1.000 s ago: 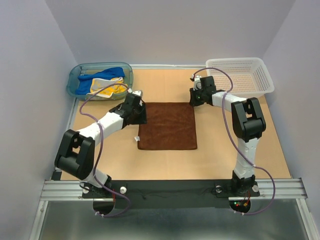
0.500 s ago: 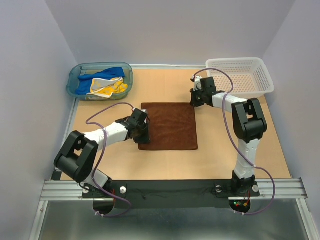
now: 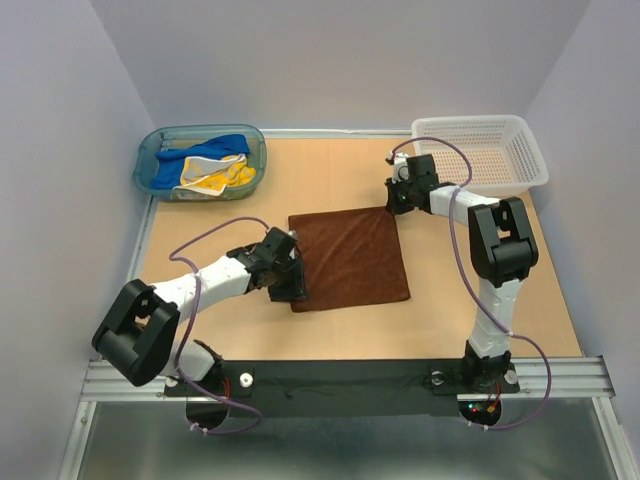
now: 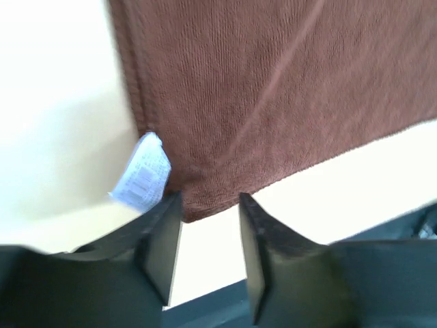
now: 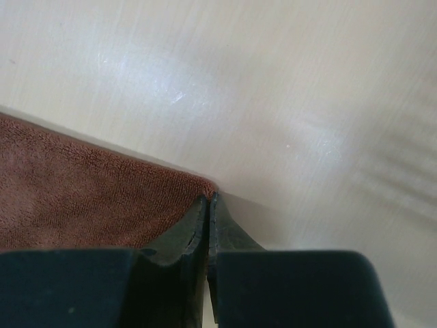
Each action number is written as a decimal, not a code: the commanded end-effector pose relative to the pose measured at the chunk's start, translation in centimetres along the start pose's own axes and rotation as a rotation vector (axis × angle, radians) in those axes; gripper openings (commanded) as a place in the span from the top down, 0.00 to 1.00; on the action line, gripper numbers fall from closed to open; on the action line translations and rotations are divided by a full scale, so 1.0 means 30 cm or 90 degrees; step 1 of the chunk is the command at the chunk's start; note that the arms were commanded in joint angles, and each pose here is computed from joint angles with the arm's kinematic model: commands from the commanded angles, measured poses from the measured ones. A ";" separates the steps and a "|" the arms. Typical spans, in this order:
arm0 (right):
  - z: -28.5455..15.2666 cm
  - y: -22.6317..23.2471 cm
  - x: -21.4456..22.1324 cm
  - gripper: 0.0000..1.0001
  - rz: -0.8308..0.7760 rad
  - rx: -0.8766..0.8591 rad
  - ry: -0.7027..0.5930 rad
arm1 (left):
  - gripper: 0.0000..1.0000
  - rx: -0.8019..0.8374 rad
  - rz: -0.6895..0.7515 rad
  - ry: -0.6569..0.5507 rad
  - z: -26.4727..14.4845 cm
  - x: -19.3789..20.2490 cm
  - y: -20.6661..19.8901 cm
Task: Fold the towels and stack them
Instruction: Fold the towel
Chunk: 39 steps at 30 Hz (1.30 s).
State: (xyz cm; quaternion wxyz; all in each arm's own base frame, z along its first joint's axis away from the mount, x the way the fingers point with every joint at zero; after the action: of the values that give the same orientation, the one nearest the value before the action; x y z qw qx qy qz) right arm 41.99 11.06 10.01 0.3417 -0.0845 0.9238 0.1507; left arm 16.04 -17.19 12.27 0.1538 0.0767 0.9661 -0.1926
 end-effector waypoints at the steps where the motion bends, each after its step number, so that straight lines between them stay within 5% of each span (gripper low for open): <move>1: -0.006 -0.036 0.053 0.99 -0.024 0.009 0.062 | 0.45 -0.069 0.044 -0.113 -0.095 -0.148 -0.030; 9: -0.011 -0.026 0.043 1.00 -0.045 -0.018 0.058 | 0.39 -0.171 0.131 -0.248 -0.114 -0.513 0.062; 18: -0.010 -0.023 0.069 1.00 -0.045 -0.033 0.071 | 0.42 -0.227 0.266 -0.232 -0.016 -0.727 0.086; 39: 0.001 -0.034 0.112 1.00 -0.041 -0.022 0.093 | 0.45 -0.131 0.282 -0.176 0.143 -0.783 0.135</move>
State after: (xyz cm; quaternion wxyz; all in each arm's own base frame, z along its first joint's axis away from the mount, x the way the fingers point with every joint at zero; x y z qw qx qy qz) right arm 41.97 10.80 9.89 0.3412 -0.1339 0.9159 0.1635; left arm 39.37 -17.01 12.80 0.2982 0.2358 0.9241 -0.0385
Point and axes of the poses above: each gripper's point midway between its finger pads, its own z axis out along the fingers, its own y axis along the line the jaws close on, x = y × z, the point moved 10 cm from there along -z, back along the fingers, and after that the axes turned 11 degrees about z, right-handed, at the moved point
